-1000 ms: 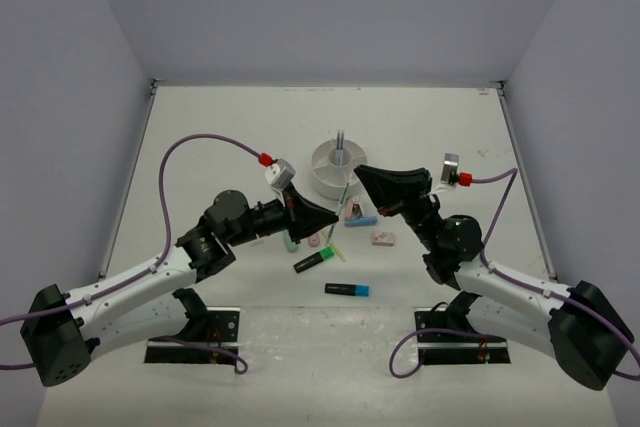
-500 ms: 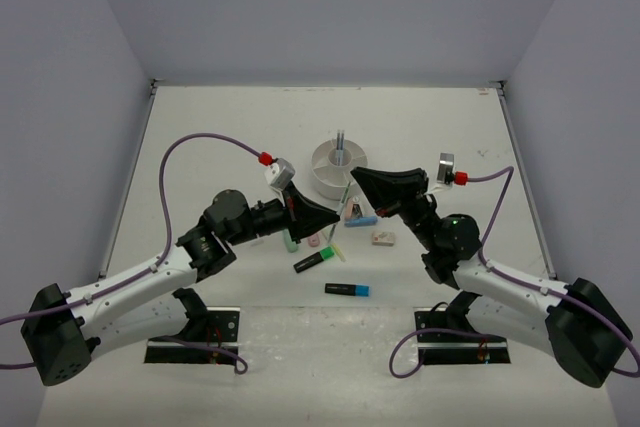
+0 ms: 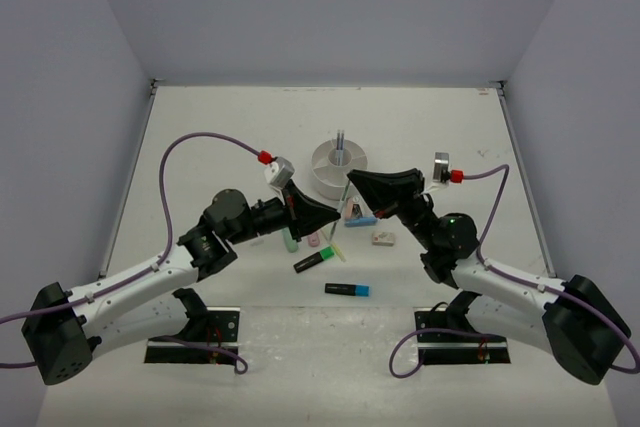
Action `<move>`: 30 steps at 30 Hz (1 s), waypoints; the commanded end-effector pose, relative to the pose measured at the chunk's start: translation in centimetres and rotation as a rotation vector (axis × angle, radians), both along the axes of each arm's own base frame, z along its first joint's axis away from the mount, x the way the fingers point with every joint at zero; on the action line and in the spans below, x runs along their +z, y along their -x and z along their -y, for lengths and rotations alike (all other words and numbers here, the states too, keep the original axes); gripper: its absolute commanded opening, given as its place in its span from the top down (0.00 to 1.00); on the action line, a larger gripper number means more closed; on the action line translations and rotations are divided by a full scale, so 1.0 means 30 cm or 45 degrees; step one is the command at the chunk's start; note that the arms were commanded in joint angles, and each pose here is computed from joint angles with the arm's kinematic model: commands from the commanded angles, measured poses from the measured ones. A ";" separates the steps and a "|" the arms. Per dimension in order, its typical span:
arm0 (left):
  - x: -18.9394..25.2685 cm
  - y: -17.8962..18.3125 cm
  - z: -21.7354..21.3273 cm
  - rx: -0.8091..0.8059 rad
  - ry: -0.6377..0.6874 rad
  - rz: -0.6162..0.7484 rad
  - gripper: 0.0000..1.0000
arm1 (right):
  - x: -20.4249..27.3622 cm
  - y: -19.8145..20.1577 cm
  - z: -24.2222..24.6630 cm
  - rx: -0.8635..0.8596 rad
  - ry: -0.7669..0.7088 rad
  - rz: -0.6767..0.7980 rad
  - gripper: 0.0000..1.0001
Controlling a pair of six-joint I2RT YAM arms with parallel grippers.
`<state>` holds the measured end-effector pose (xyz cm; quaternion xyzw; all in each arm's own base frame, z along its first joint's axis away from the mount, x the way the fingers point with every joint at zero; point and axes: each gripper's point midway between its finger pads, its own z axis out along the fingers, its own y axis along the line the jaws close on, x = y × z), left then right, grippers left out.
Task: Sort the stationery into containers
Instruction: Close the pen cap on the pen.
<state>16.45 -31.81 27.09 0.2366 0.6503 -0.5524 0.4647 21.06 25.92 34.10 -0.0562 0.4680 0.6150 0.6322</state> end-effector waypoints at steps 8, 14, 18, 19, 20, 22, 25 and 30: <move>0.152 -0.036 -0.016 0.092 0.163 0.101 1.00 | 0.037 0.038 -0.002 0.072 -0.057 0.050 1.00; 0.181 -0.060 -0.034 0.161 0.252 0.103 1.00 | 0.020 0.038 -0.031 0.142 -0.065 0.008 0.99; 0.197 -0.062 -0.020 0.143 0.277 0.115 1.00 | 0.015 0.043 -0.056 0.193 -0.047 -0.005 0.95; 0.203 -0.063 -0.021 0.147 0.286 0.121 1.00 | 0.011 0.046 -0.058 0.198 -0.045 -0.005 0.94; 0.210 -0.065 -0.023 0.153 0.296 0.127 1.00 | 0.005 0.048 -0.057 0.199 -0.044 -0.006 0.94; 0.220 -0.067 -0.026 0.160 0.301 0.142 1.00 | -0.002 0.052 -0.054 0.197 -0.041 -0.005 0.92; 0.222 -0.072 -0.021 0.161 0.291 0.153 1.00 | -0.007 0.058 -0.052 0.199 -0.030 0.002 0.85; 0.194 -0.054 -0.002 0.101 0.258 0.170 1.00 | -0.011 0.064 -0.063 0.211 0.018 0.008 0.73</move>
